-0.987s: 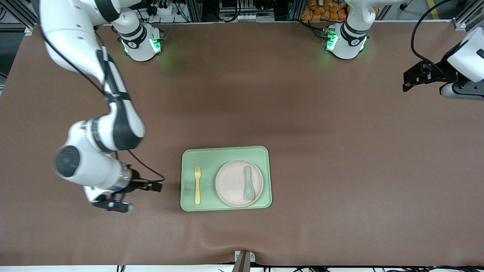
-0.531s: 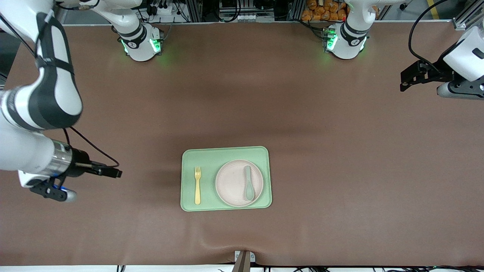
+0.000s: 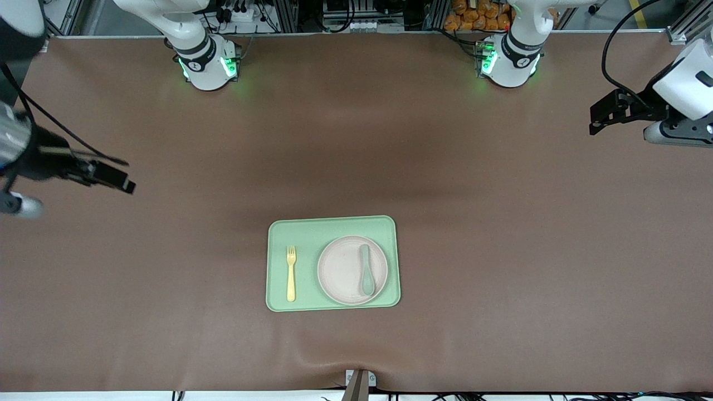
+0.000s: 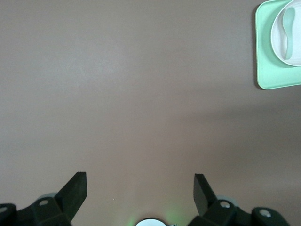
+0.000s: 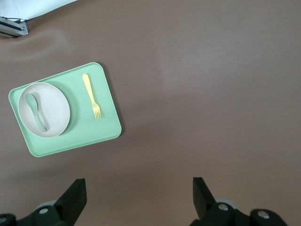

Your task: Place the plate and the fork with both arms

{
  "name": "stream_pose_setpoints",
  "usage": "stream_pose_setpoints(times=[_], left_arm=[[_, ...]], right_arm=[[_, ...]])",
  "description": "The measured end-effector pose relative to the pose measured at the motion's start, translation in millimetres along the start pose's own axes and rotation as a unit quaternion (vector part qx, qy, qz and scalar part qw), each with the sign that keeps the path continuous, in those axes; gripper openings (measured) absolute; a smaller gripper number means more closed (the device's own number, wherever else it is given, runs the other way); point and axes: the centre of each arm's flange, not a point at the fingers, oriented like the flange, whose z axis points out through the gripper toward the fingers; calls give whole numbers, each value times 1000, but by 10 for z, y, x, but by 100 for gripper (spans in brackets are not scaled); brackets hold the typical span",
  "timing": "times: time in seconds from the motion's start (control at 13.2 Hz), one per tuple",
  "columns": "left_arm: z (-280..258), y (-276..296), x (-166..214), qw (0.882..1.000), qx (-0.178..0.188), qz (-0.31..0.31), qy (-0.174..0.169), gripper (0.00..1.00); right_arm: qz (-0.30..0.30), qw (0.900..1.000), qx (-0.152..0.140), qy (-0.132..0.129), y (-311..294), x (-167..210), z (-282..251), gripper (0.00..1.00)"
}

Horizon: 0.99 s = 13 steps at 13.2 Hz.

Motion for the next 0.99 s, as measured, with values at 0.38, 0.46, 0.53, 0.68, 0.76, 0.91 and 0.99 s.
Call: stream_pose_setpoints(times=[0.38, 0.46, 0.53, 0.68, 0.76, 0.91, 0.99], left_arm=[[-5, 11, 5, 1000, 0, 1, 3, 100], [-8, 3, 9, 1000, 0, 0, 4, 100], [-9, -6, 10, 1000, 0, -1, 5, 100], [-9, -2, 11, 1000, 0, -1, 5, 100], [-10, -3, 12, 1000, 0, -1, 6, 100], [-12, -9, 13, 1000, 0, -2, 6, 100], [-12, -11, 14, 1000, 0, -2, 6, 100]], right_arm=[[-24, 999, -27, 13, 217, -450, -21, 100], [-41, 999, -33, 11, 264, -505, 41, 100], [-53, 998, -44, 13, 314, -528, 75, 100], [-60, 996, -61, 24, 402, -494, 35, 100], [-61, 996, -64, 27, 433, -478, -2, 100], [-59, 996, -65, 26, 474, -462, -89, 100], [-57, 996, -66, 25, 500, -459, -121, 100]])
